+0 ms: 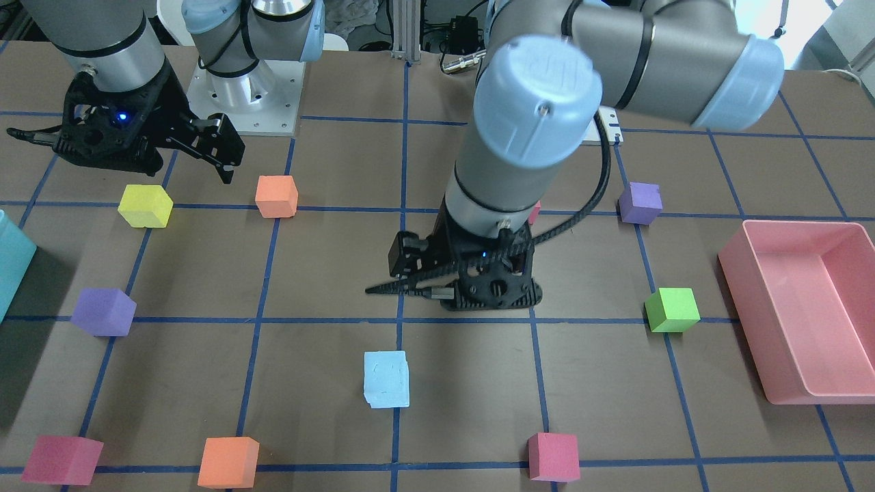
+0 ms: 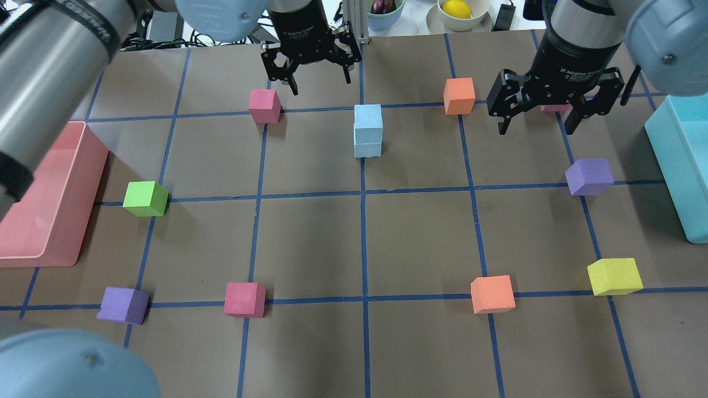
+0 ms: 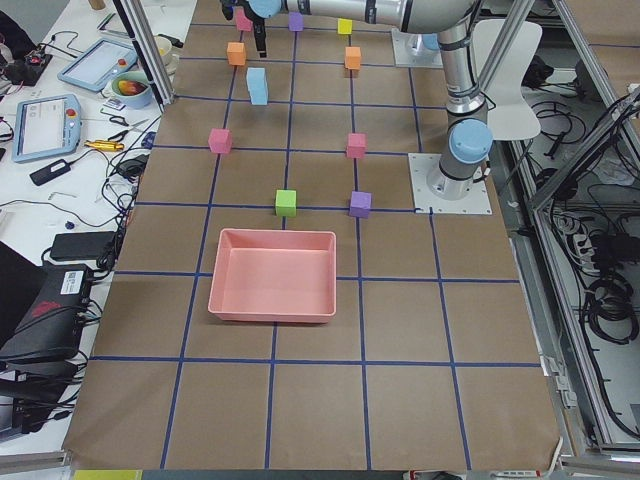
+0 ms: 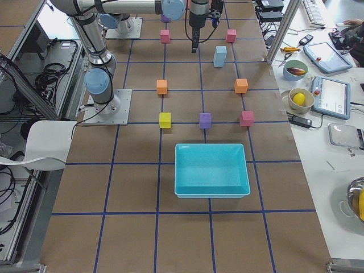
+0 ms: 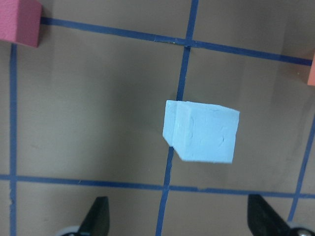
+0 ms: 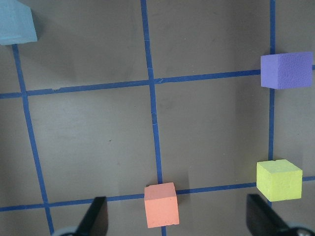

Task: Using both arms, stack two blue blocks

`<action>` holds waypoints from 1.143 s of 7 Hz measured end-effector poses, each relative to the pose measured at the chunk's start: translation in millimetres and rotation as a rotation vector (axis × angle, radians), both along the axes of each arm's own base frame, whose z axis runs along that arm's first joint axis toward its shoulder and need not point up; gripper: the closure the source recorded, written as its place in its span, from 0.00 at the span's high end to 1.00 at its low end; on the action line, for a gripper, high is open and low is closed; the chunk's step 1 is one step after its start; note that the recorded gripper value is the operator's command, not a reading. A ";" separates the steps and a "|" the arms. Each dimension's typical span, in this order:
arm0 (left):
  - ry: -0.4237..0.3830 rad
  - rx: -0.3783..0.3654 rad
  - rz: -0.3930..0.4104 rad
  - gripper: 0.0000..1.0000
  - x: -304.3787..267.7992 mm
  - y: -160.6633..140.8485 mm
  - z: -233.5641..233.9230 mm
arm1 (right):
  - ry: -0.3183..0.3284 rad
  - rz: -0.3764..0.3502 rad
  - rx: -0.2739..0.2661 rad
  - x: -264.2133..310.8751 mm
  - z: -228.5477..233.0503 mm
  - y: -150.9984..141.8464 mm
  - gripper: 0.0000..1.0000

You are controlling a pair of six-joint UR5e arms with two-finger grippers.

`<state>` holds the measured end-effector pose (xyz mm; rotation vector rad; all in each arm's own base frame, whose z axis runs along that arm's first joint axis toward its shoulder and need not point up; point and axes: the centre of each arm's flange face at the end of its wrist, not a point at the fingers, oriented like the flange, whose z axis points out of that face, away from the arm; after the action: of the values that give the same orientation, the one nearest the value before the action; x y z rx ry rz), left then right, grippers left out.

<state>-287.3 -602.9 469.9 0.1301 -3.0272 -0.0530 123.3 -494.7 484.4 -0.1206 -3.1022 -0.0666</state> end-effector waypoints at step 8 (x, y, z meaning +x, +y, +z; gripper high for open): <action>-0.100 -0.079 -0.086 1.00 118.2 111.8 29.4 | -0.002 0.000 0.000 -1.2 -0.5 -0.2 1.00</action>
<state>-169.1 -491.1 499.3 -0.0050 -3.1283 0.0677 122.1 -495.0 484.0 -0.1207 -3.1039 -0.0673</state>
